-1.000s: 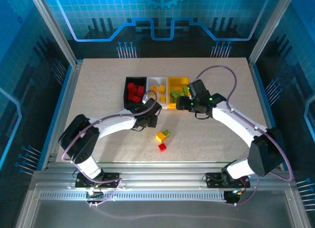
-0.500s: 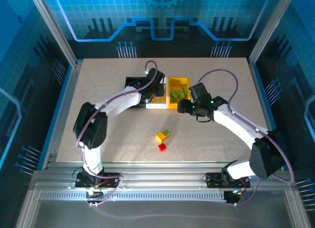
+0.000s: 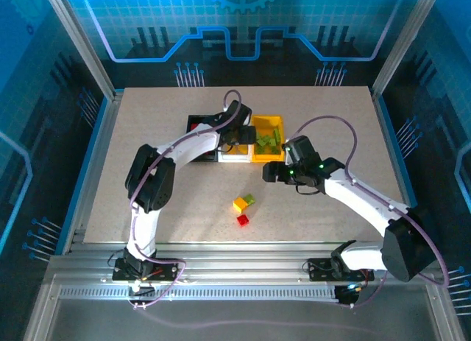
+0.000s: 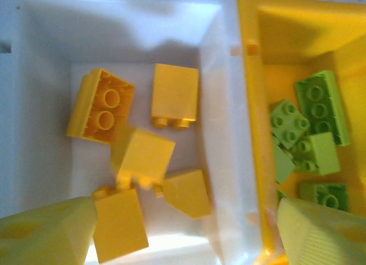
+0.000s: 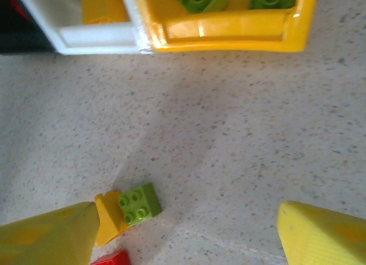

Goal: Sort the legos into containers by color

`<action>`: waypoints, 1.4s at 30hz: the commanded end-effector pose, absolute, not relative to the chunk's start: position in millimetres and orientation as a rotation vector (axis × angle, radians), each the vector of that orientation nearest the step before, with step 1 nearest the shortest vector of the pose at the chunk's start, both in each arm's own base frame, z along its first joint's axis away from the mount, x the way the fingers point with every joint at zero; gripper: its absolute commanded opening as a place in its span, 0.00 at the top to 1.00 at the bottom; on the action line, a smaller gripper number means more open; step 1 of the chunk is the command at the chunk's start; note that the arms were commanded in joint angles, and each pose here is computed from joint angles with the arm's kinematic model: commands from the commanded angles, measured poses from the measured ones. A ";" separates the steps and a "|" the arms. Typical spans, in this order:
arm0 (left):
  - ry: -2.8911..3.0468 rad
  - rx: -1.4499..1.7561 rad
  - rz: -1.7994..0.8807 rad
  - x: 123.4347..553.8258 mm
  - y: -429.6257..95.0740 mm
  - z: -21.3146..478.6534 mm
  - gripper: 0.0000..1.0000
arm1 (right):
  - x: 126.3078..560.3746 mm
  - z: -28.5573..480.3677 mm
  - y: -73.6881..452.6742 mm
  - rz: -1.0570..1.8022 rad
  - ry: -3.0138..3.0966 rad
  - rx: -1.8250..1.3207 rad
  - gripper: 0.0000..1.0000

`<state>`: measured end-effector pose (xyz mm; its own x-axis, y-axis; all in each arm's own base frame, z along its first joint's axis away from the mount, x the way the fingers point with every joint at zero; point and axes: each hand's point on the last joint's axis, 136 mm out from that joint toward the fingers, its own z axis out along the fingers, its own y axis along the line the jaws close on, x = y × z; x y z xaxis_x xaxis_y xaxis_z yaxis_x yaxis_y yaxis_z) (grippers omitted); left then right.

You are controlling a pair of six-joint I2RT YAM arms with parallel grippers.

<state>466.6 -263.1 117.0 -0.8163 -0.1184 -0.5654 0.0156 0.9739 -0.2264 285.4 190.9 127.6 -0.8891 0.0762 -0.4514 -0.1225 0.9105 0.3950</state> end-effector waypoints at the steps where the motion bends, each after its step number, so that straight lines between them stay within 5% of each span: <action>1: 2.368 -0.071 -0.518 450.4 -277.5 197.2 0.10 | 272.4 126.9 222.1 0.672 2.591 -0.226 0.19; 2: 2.343 -0.073 -0.557 444.8 -278.0 208.9 0.02 | 268.5 122.6 228.5 0.670 2.604 -0.266 0.19; 8: 2.258 -0.104 -0.678 389.3 -253.0 240.5 0.01 | 248.1 102.4 279.6 0.608 2.642 -0.565 0.25; 21: 2.263 -0.270 -0.473 286.5 -136.2 207.1 0.01 | 249.8 61.1 309.9 0.289 2.703 -0.780 0.41; 33: 2.266 -0.328 -0.436 277.1 -119.8 192.4 0.01 | 227.5 40.5 310.6 0.118 2.703 -0.885 0.50; 42: 2.276 -0.337 -0.432 276.1 -118.6 186.5 0.01 | 224.4 22.9 311.0 0.022 2.723 -0.912 0.48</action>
<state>277.7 -126.3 193.2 -0.6626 -0.3517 -0.6613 -0.0670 0.9072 -0.4154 225.6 314.4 31.2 -0.7647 -0.5750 -0.2908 -0.5953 0.8032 -0.0229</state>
